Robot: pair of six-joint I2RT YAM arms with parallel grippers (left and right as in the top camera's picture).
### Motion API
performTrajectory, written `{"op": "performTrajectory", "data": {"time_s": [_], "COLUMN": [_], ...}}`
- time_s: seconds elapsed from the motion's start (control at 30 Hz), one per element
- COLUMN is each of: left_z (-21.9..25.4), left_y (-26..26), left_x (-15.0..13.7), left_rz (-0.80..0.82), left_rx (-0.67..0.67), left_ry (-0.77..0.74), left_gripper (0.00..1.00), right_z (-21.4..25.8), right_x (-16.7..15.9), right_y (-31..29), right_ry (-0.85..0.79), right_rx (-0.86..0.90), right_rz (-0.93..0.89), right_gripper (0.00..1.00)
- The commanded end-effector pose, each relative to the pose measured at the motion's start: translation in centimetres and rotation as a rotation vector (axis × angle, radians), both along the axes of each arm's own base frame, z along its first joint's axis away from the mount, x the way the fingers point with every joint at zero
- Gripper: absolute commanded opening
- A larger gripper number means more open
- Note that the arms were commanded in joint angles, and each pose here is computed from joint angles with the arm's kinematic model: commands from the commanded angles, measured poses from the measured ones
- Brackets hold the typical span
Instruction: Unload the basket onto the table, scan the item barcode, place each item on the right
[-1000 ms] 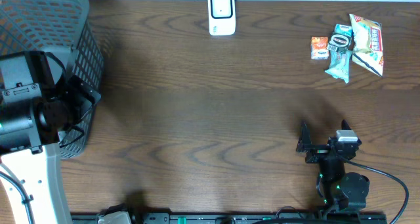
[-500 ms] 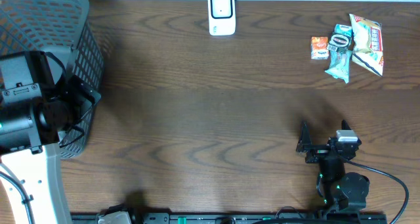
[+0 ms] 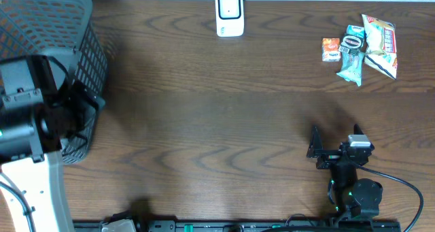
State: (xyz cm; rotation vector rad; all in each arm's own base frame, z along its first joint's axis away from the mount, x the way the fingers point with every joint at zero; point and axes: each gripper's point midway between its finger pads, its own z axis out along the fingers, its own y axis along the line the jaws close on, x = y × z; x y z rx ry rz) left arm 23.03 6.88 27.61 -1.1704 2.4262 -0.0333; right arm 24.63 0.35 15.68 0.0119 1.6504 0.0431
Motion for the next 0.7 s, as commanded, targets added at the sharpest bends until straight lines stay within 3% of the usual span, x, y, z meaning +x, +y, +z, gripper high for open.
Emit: {"op": "performTrajectory", "data": {"time_s": [0.0, 0.1, 0.33, 0.43, 0.67], "left_z": [-1.1, -2.1, -3.7, -5.6, -9.9], "left_y": [-0.6, -1.9, -7.6, -8.7, -8.7], "left_x": [-1.0, -0.1, 1.8, 1.7, -0.1], "left_rz": [-0.103, -0.219, -0.654, -0.711, -0.715], "left_rx": [0.066, 0.108, 0.191, 0.232, 0.265], "left_ry": [0.001, -0.087, -0.344, -0.446, -0.51], "left_gripper": [0.98, 0.98, 0.98, 0.98, 0.98], "right_z": [0.0, 0.0, 0.0, 0.0, 0.0], "right_x": [0.0, 0.0, 0.0, 0.0, 0.0], "right_y": [-0.3, -0.3, -0.3, -0.3, -0.3], "right_ry": [-0.004, -0.004, -0.004, -0.004, -0.004], "right_rx": [0.009, 0.009, 0.009, 0.009, 0.009], "right_rz": [-0.018, -0.018, -0.018, -0.018, -0.018], "right_gripper": [0.99, 0.99, 0.99, 0.99, 0.99]}}
